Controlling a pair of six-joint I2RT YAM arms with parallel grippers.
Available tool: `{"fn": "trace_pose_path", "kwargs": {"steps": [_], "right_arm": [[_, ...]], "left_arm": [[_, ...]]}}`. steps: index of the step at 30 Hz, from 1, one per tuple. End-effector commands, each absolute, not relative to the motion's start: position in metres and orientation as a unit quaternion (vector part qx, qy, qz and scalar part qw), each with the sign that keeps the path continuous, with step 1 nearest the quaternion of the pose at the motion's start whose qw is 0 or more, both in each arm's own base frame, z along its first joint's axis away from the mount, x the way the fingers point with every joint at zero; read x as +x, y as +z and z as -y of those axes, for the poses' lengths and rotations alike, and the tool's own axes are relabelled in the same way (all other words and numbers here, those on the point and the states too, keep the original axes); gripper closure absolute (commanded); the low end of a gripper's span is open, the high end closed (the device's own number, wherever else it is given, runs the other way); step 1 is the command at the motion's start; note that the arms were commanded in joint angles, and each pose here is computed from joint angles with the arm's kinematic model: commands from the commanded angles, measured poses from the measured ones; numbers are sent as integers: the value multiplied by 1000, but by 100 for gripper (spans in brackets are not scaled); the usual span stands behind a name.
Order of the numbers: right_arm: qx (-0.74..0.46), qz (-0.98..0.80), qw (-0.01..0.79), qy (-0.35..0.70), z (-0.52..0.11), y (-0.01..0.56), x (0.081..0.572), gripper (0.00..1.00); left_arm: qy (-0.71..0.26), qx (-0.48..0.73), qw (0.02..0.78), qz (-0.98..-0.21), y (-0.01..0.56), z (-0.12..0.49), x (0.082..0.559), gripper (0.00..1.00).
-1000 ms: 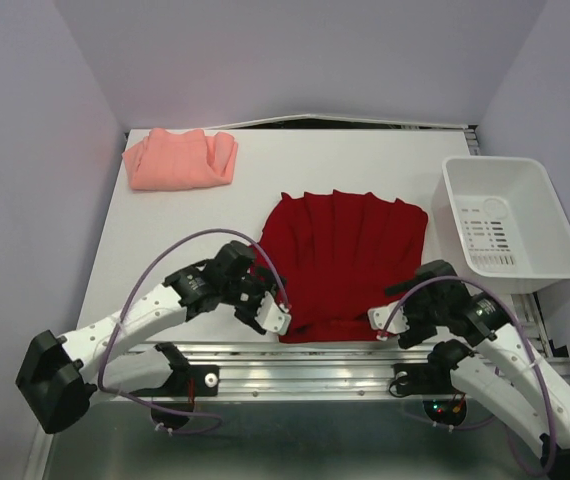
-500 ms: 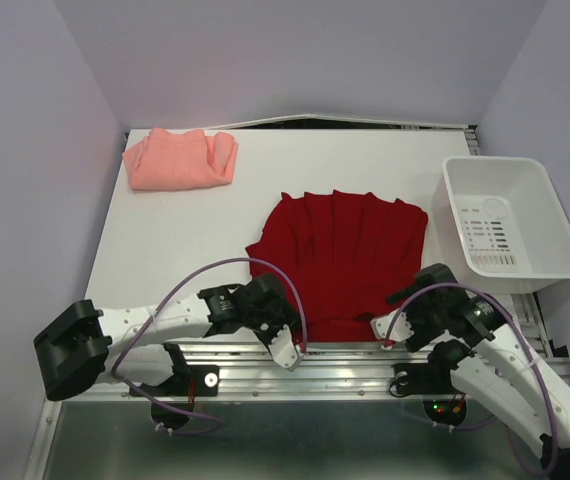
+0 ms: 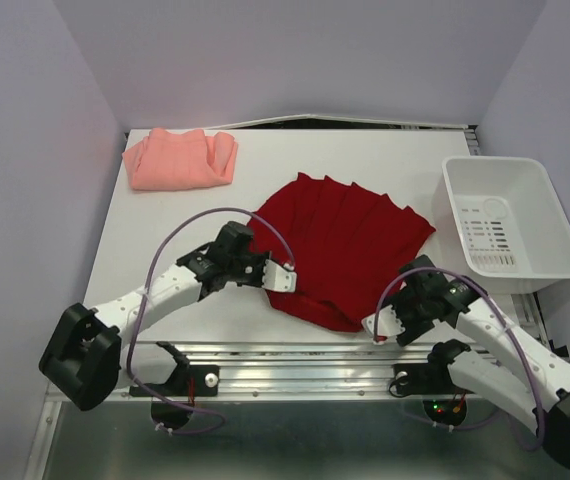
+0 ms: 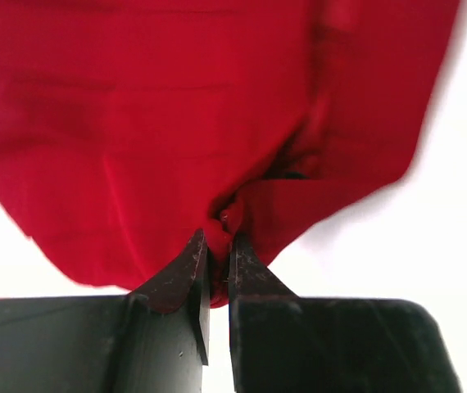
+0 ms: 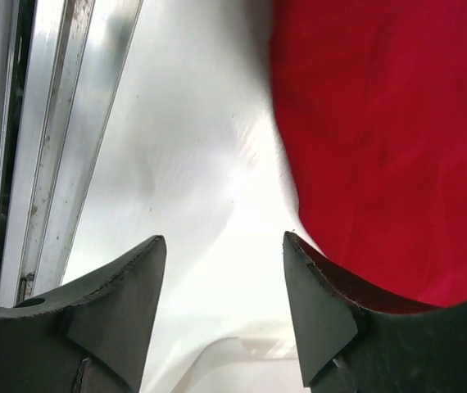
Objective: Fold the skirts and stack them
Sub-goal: Flatten the skirt out
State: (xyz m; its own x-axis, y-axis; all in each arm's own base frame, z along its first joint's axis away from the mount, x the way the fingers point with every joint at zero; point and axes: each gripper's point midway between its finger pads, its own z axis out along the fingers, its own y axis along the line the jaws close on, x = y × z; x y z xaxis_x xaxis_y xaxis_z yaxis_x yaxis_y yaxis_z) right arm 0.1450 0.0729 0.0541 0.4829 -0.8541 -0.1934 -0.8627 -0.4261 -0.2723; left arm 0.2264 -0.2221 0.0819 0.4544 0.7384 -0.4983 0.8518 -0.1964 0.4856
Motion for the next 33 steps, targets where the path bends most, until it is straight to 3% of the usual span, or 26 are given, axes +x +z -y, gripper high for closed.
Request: {"fn": "trace_pose_path", "kwargs": {"steps": [1, 7, 12, 18, 25, 33], "right_arm": [[-836, -495, 237, 28, -104, 76, 165, 36], [-764, -559, 308, 91, -149, 99, 194, 34], [-733, -574, 319, 176, -191, 111, 193, 45], [-791, -524, 280, 144, -165, 78, 158, 44], [-764, -549, 294, 168, -188, 76, 138, 34], [-738, -589, 295, 149, -209, 58, 148, 39]], "left_arm": [[-141, 670, 389, -616, 101, 224, 252, 100], [-227, 558, 354, -715, 96, 229, 283, 100], [-287, 485, 324, -760, 94, 226, 302, 100], [-288, 467, 331, -768, 100, 220, 318, 100], [-292, 456, 328, -774, 97, 217, 319, 100], [-296, 445, 328, -779, 99, 215, 323, 100]]}}
